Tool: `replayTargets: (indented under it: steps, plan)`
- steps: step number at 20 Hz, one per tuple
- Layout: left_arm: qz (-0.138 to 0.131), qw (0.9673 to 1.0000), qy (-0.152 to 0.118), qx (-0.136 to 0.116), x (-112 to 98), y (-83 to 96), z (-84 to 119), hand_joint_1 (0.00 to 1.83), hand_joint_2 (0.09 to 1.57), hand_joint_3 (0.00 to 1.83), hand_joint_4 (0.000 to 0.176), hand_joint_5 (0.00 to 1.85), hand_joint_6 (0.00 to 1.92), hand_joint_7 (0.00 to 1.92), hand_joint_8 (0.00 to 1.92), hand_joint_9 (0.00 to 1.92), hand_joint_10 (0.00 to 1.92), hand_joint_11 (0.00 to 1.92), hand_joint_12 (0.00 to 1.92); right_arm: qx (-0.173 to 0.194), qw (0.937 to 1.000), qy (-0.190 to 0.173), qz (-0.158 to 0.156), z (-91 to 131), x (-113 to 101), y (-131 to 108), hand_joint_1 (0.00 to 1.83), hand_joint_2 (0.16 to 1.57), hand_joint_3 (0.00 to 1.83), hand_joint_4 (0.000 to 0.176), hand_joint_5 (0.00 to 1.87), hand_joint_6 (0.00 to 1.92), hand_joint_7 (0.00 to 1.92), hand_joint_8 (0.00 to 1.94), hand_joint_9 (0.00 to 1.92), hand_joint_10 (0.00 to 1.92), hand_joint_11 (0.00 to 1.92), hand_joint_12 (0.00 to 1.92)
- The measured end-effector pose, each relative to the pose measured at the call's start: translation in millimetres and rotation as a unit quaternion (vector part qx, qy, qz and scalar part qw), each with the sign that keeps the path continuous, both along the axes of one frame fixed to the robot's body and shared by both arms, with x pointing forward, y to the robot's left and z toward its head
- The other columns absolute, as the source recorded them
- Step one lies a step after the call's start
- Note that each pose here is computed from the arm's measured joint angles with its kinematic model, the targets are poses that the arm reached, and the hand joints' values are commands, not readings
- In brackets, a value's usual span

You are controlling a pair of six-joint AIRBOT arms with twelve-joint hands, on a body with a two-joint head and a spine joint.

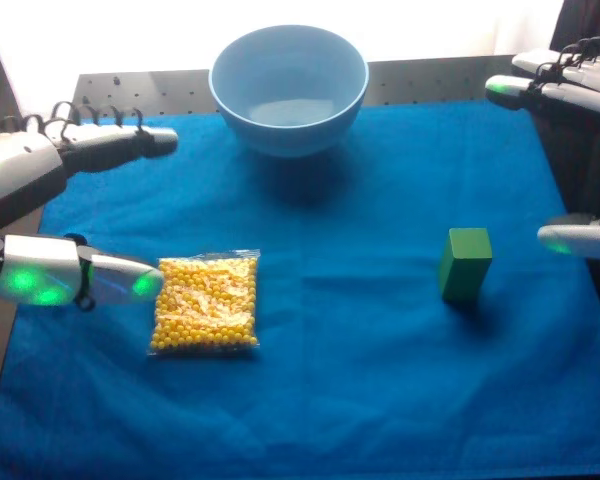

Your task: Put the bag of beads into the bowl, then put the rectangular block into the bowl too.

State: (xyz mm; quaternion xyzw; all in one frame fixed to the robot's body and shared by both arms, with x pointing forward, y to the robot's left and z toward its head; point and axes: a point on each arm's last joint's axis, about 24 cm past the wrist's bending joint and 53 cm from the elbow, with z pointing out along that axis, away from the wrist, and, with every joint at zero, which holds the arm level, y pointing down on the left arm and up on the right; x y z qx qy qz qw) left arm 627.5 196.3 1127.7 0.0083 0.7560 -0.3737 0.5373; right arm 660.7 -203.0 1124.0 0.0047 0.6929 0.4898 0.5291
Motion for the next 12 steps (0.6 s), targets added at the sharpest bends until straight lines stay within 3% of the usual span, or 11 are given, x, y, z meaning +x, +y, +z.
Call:
replayTargets:
  steps: [2,4,5,6,7,9,10,11,12]
  plan:
    - [-0.010,0.9999,-0.001,0.009,0,-5.7,0,0.71,0.94,0.00,0.047,0.30,0.00,0.25,0.00,0.21,0.01,0.00,0.45,0.000,1.0000,0.001,-0.001,0,0,0,0.59,1.03,0.00,0.176,0.10,0.00,0.02,0.00,0.00,0.00,0.04,0.07]
    - [-0.030,0.9991,-0.009,0.029,4,-18.2,3,0.80,0.90,0.00,0.059,0.31,0.00,0.22,0.00,0.20,0.00,0.00,0.44,-0.002,1.0000,0.001,0.000,-1,0,0,0.56,1.04,0.00,0.176,0.10,0.00,0.02,0.00,0.00,0.00,0.05,0.06]
    - [-0.043,0.9981,-0.012,0.042,6,-27.4,3,0.75,0.87,0.00,0.098,0.29,0.00,0.24,0.00,0.25,0.01,0.00,0.71,-0.002,1.0000,0.001,0.000,-1,0,0,0.56,1.04,0.00,0.176,0.10,0.00,0.02,0.00,0.00,0.00,0.04,0.06]
    - [-0.062,0.9961,-0.015,0.061,7,-40.5,-1,0.71,0.87,0.00,0.115,0.27,0.00,0.22,0.00,0.26,0.00,0.00,0.83,-0.002,1.0000,0.001,0.000,-1,0,0,0.55,1.05,0.01,0.168,0.10,0.00,0.03,0.00,0.00,0.00,0.05,0.06]
    - [-0.079,0.9938,-0.011,0.078,6,-52.6,-9,0.75,0.86,0.00,0.125,0.28,0.00,0.22,0.00,0.28,0.01,0.00,0.85,-0.002,1.0000,0.001,0.000,-1,0,0,0.54,1.05,0.00,0.174,0.11,0.00,0.03,0.00,0.00,0.00,0.06,0.06]
    - [-0.104,0.9892,0.005,0.104,2,-68.9,-27,0.83,0.83,0.00,0.113,0.27,0.00,0.24,0.00,0.30,0.01,0.00,0.78,-0.004,1.0000,0.001,0.001,-1,0,0,0.53,1.04,0.00,0.176,0.11,0.00,0.03,0.00,0.01,0.00,0.07,0.06]
    - [-0.107,0.9875,0.014,0.115,1,-70.0,-35,0.87,0.80,0.00,0.121,0.26,0.00,0.25,0.00,0.32,0.01,0.00,0.73,-0.004,1.0000,0.000,0.001,-1,0,0,0.53,1.03,0.00,0.176,0.11,0.00,0.02,0.00,0.00,0.00,0.07,0.05]
    - [-0.105,0.9863,0.017,0.126,3,-67.3,-38,0.92,0.75,0.00,0.087,0.31,0.00,0.29,0.00,0.38,0.01,0.00,0.84,-0.005,1.0000,0.000,0.000,-1,0,-1,0.55,1.03,0.00,0.176,0.12,0.01,0.03,0.00,0.00,0.00,0.06,0.05]
    - [-0.104,0.9850,0.016,0.137,6,-65.7,-39,0.93,0.73,0.00,0.074,0.32,0.00,0.30,0.00,0.39,0.01,0.00,0.93,-0.005,1.0000,0.001,-0.001,-1,1,-1,0.57,1.03,0.00,0.176,0.13,0.01,0.04,0.01,0.00,0.00,0.06,0.05]
